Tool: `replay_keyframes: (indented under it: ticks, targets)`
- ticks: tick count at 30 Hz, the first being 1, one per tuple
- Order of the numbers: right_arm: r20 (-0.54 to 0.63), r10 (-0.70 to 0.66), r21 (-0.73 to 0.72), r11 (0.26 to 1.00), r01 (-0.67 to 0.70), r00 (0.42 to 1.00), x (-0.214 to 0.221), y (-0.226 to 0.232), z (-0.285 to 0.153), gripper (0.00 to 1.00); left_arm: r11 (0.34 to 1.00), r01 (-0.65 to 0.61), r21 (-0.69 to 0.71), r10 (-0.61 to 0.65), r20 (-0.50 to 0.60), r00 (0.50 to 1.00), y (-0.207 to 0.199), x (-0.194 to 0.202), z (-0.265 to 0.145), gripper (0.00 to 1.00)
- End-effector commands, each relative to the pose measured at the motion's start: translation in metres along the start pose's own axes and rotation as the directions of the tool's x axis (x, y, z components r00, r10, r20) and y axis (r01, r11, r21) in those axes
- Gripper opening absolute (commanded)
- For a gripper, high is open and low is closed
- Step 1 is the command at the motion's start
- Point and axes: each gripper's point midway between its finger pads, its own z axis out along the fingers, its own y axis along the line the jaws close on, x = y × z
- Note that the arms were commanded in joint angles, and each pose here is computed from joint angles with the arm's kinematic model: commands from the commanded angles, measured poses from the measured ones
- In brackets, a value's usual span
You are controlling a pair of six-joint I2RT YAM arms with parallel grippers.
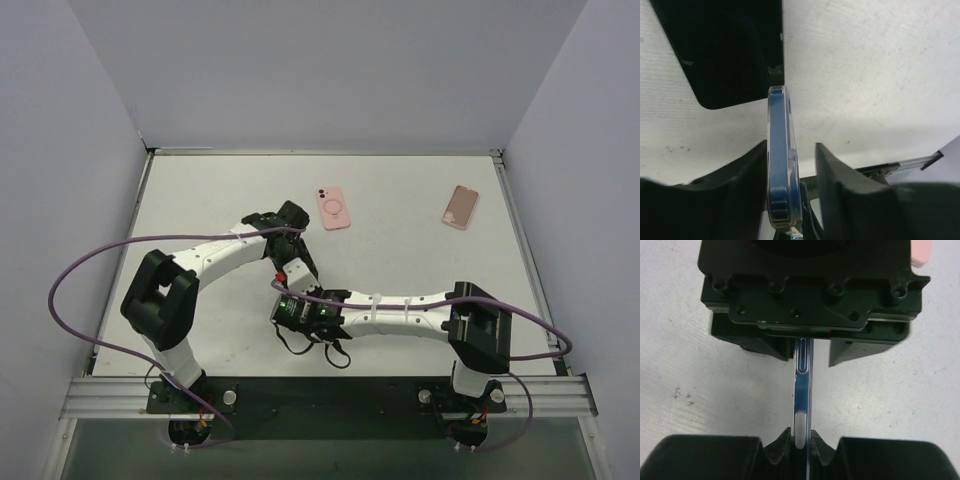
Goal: Take the phone out of the phone case
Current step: Adjust the phone.
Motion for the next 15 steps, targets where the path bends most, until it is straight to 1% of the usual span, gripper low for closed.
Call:
replay_keyframes:
  ticks: [1, 3, 4, 5, 6, 8, 9, 11, 13, 14, 15]
  targets:
    - [0.033, 0.041, 0.053, 0.998, -0.043, 0.999, -0.011, -0.018, -0.008, 0.0, 0.986, -0.045, 0.161, 0.042, 0.021, 0.999, -0.034, -0.005, -0.022, 0.58]
    - [0.032, 0.048, 0.054, 0.997, -0.05, 0.998, -0.01, -0.02, -0.008, 0.0, 0.978, -0.056, 0.202, 0.054, 0.02, 0.998, -0.037, -0.005, -0.027, 0.6]
    - [0.032, 0.057, 0.051, 0.997, -0.058, 0.998, -0.01, -0.02, -0.009, 0.0, 0.971, -0.055, 0.232, 0.049, 0.029, 0.998, -0.04, -0.01, -0.029, 0.68]
    - [0.029, 0.067, 0.052, 0.996, -0.069, 0.997, -0.009, -0.022, -0.008, 0.0, 0.961, -0.056, 0.27, 0.052, 0.023, 0.998, -0.044, -0.01, -0.036, 0.68]
    - [0.026, 0.083, 0.051, 0.995, -0.084, 0.996, -0.008, -0.026, -0.007, 0.0, 0.959, -0.049, 0.278, 0.047, 0.015, 0.999, -0.038, -0.009, -0.034, 0.69]
    - [0.013, 0.109, 0.044, 0.993, -0.11, 0.994, -0.004, -0.029, -0.005, 0.0, 0.932, -0.045, 0.359, 0.034, 0.037, 0.999, -0.045, -0.017, -0.046, 0.74]
    - [0.019, 0.125, 0.037, 0.991, -0.126, 0.992, -0.006, -0.032, -0.007, 0.0, 0.932, -0.032, 0.361, 0.023, 0.031, 0.999, -0.038, -0.015, -0.042, 0.77]
    - [0.007, 0.15, 0.035, 0.988, -0.15, 0.989, -0.001, -0.039, -0.003, 0.0, 0.908, -0.03, 0.419, 0.004, 0.064, 0.998, -0.039, -0.025, -0.053, 0.79]
    - [-0.001, 0.188, 0.036, 0.982, -0.188, 0.982, 0.002, -0.05, 0.0, 0.0, 0.9, -0.021, 0.435, -0.009, 0.066, 0.998, -0.034, -0.028, -0.054, 0.8]
    - [-0.017, 0.202, 0.021, 0.979, -0.202, 0.979, 0.005, -0.052, 0.002, 0.0, 0.894, -0.016, 0.447, -0.018, 0.073, 0.997, -0.033, -0.033, -0.059, 0.81]
    - [-0.006, 0.24, -0.003, 0.971, -0.24, 0.971, 0.0, -0.054, 0.0, 0.0, 0.892, -0.015, 0.451, -0.022, 0.076, 0.997, -0.031, -0.034, -0.059, 0.81]
